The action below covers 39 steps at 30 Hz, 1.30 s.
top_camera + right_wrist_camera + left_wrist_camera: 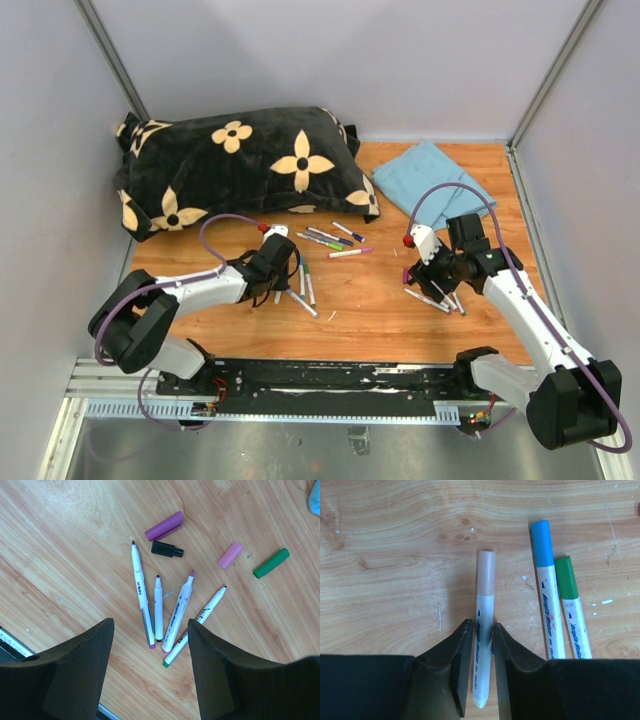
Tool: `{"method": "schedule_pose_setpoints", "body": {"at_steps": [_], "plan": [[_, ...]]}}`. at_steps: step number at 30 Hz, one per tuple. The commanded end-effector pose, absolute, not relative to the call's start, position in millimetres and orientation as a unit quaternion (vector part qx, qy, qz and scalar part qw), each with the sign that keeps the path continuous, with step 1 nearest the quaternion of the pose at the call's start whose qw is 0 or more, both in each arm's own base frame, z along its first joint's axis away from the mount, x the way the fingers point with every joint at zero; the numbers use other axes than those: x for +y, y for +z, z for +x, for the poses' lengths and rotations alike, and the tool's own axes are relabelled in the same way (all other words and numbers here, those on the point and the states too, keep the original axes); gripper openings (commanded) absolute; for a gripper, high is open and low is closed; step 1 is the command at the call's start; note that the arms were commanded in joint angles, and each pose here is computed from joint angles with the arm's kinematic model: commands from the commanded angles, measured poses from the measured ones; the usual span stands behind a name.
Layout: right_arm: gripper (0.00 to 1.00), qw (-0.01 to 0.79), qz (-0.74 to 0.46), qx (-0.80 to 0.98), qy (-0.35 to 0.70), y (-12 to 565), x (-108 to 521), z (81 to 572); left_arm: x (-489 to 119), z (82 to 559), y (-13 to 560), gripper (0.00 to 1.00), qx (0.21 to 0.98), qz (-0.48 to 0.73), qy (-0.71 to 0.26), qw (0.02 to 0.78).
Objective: Open the pen caps
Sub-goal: Pick up the pen from the center of the board.
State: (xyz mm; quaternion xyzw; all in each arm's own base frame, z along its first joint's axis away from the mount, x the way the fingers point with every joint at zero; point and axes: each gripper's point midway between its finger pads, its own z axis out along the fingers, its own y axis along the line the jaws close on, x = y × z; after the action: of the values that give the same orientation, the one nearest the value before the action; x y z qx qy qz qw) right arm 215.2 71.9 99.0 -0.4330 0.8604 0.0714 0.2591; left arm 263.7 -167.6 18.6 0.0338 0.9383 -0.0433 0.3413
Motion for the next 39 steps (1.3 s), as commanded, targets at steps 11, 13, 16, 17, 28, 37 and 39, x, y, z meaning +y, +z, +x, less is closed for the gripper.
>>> {"method": "schedule_pose_setpoints", "body": {"at_steps": [11, 13, 16, 17, 28, 37, 39], "plan": [[0.63, 0.256, -0.449, 0.852, 0.082, 101.8, 79.2, 209.9, -168.4, 262.4, 2.5, 0.13, 0.950, 0.045, -0.046, 0.304], [0.63, 0.257, -0.451, 0.851, 0.084, 102.7, 80.7, 209.6, -169.6, 262.3, 6.5, 0.04, 0.949, 0.044, -0.052, 0.308], [0.63, 0.257, -0.454, 0.848, 0.089, 103.5, 83.7, 208.4, -170.1, 263.6, 17.1, 0.00, 0.945, 0.041, -0.059, 0.320], [0.63, 0.258, -0.457, 0.846, 0.091, 104.3, 85.4, 207.6, -169.9, 264.2, 22.1, 0.00, 0.942, 0.038, -0.062, 0.326], [0.62, 0.305, -0.479, 0.807, 0.161, 134.9, 123.4, 203.1, -170.2, 269.4, 91.0, 0.00, 0.887, -0.002, -0.140, 0.440], [0.73, 0.484, -0.437, 0.661, 0.371, 218.8, 211.9, 225.7, -226.7, 239.2, 178.9, 0.00, 0.742, -0.010, -0.434, 0.510], [0.75, 0.509, -0.399, 0.630, 0.430, 233.9, 227.6, 231.4, -233.3, 231.2, 195.0, 0.00, 0.708, -0.019, -0.481, 0.517]]}}
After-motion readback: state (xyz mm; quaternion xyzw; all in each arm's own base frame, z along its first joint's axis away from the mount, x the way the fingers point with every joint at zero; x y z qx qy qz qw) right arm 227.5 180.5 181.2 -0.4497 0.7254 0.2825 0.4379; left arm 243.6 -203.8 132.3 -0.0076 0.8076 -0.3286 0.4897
